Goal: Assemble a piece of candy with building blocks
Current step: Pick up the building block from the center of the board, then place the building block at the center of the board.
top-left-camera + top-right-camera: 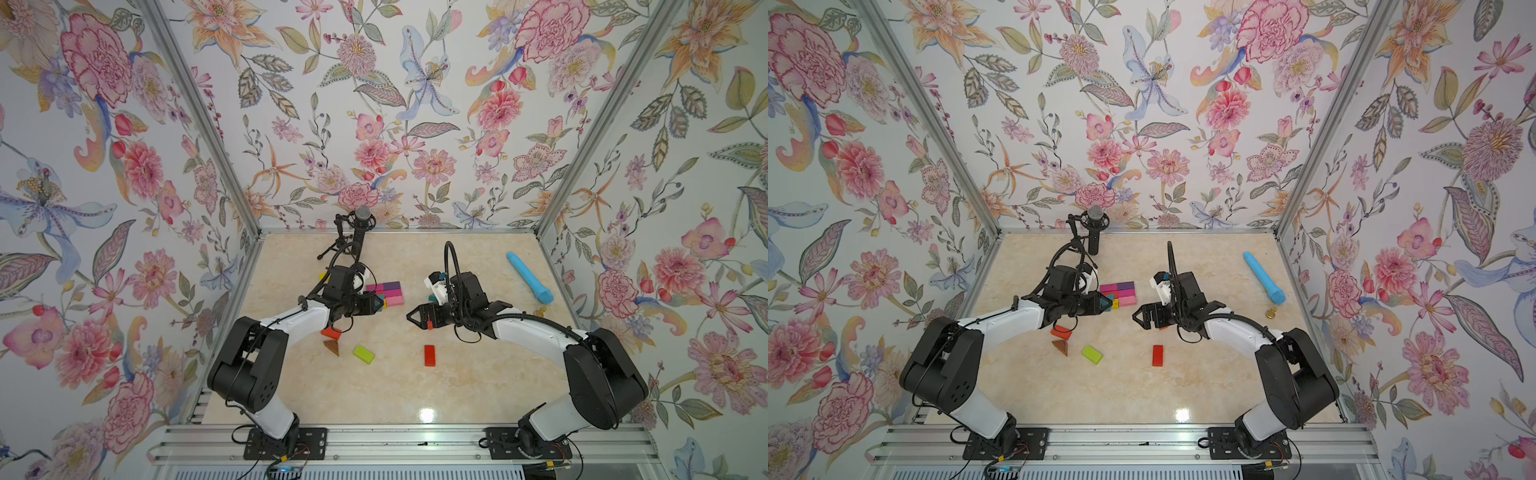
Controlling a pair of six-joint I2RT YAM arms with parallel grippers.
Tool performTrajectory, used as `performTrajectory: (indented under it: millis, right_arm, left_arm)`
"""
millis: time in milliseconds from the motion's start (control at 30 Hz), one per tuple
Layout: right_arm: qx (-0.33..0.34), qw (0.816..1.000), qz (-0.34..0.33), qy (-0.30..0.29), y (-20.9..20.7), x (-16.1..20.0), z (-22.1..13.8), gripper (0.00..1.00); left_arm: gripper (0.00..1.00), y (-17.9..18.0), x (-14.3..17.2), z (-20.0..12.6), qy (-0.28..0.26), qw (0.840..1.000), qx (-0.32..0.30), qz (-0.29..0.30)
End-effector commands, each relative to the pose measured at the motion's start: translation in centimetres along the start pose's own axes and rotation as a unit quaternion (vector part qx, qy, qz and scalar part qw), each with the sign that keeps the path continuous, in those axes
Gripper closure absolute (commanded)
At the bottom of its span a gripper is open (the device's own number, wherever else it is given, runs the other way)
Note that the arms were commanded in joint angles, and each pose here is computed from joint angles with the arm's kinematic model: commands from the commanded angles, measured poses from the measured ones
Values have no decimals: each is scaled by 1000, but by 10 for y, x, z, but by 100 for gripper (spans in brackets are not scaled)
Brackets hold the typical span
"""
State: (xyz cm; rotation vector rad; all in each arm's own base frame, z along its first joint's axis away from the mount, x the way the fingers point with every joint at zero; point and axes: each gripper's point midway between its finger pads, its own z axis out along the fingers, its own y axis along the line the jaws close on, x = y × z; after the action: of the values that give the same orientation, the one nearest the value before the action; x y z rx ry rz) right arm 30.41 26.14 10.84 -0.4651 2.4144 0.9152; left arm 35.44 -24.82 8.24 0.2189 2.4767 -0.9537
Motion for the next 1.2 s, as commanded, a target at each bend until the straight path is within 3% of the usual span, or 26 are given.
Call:
performTrajectory:
  millis: [0,267,500,567,667,900,1167]
  right_arm:
    - [45,998,35,-10,-17,10,-15,0]
    - [59,997,37,-18,-23,15,-23,0]
    - [60,998,27,-19,-24,11,-23,0]
    - [59,998,25,-17,-25,10,-22,0]
    - [59,998,23,-13,-27,10,-19,0]
    - [62,998,11,-10,-26,11,-16,0]
    - [77,997,-12,12,-24,26,-8,0]
  left_arm:
    - [92,-29,3,18,10,997,76,31]
    - [90,-34,47,53,75,992,102,31]
    - [83,-15,65,55,97,993,65,24]
    - [79,-10,68,54,101,993,49,24]
    - [63,1,71,55,109,994,22,26]
    - [53,4,68,52,103,994,10,28]
    - [52,-5,56,45,87,995,-7,56]
